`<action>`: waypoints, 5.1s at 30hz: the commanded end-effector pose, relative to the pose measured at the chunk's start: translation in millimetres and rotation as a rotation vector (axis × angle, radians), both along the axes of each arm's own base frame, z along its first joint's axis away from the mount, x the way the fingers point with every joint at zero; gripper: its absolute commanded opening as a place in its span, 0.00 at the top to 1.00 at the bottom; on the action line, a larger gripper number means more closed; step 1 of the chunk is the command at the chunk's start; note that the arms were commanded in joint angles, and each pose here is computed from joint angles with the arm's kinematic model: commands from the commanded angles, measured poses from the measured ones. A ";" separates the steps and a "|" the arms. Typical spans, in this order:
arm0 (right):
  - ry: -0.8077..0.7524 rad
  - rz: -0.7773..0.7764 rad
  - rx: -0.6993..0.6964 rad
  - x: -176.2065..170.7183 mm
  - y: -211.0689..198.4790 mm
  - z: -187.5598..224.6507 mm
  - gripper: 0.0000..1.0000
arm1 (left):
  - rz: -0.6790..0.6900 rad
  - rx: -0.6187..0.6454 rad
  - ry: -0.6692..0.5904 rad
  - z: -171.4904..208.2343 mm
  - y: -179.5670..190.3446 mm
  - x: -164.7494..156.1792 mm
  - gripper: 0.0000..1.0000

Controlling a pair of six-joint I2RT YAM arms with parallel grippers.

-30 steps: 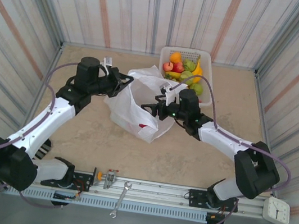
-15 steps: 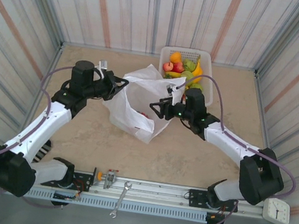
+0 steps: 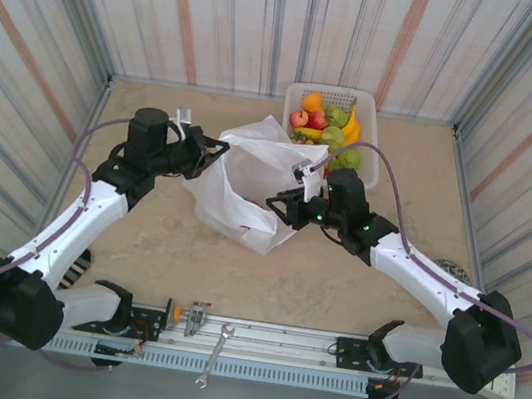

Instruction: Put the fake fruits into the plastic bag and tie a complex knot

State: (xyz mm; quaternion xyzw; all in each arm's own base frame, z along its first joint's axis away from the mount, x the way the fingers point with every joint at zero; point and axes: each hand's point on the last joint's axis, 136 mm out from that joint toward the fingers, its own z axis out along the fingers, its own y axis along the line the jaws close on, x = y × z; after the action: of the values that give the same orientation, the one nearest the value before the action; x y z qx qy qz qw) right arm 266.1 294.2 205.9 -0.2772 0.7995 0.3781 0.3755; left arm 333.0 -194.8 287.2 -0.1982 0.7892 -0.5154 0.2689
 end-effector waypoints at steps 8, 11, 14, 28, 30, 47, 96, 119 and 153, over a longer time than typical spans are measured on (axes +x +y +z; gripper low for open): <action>0.022 -0.029 -0.206 -30.4 -36.6 -30.8 0.55 | -0.005 0.007 0.011 -0.8 -0.5 3.6 1.00; 0.029 -0.032 -0.207 -39.2 -43.8 -23.7 0.54 | -0.001 0.013 0.013 -1.4 0.1 4.6 1.00; 0.053 -0.030 -0.205 -49.5 -50.6 -16.5 0.51 | 0.006 0.021 0.013 -2.5 1.2 5.6 1.00; -0.051 -0.118 -0.087 -67.5 -92.9 67.8 0.15 | 0.075 0.053 0.023 -5.7 24.7 6.3 1.00; -0.055 -0.167 -0.054 -58.7 -103.7 79.9 0.12 | 0.079 0.057 0.024 -6.3 26.7 5.9 1.00; -0.116 -0.438 -0.194 84.7 -171.5 54.2 0.04 | 0.077 0.065 0.025 -5.9 29.9 4.2 1.00; -0.403 -0.019 -0.708 303.0 -125.2 -88.7 0.04 | 0.041 0.060 0.048 -6.3 24.4 3.2 1.00; -0.397 -0.114 -0.637 303.0 -139.5 -49.5 0.40 | 0.048 0.060 0.045 -5.0 26.3 1.1 1.00; -0.394 -0.530 -0.072 168.2 -177.9 94.3 0.43 | 0.039 0.044 0.038 -6.9 22.6 5.0 1.00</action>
State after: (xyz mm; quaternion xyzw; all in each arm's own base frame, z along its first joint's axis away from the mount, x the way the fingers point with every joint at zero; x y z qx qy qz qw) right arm 451.4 114.4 281.3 -0.1709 0.7813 0.1540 0.5802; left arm 337.1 -171.2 270.3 -0.2337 0.8066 -0.4786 0.2564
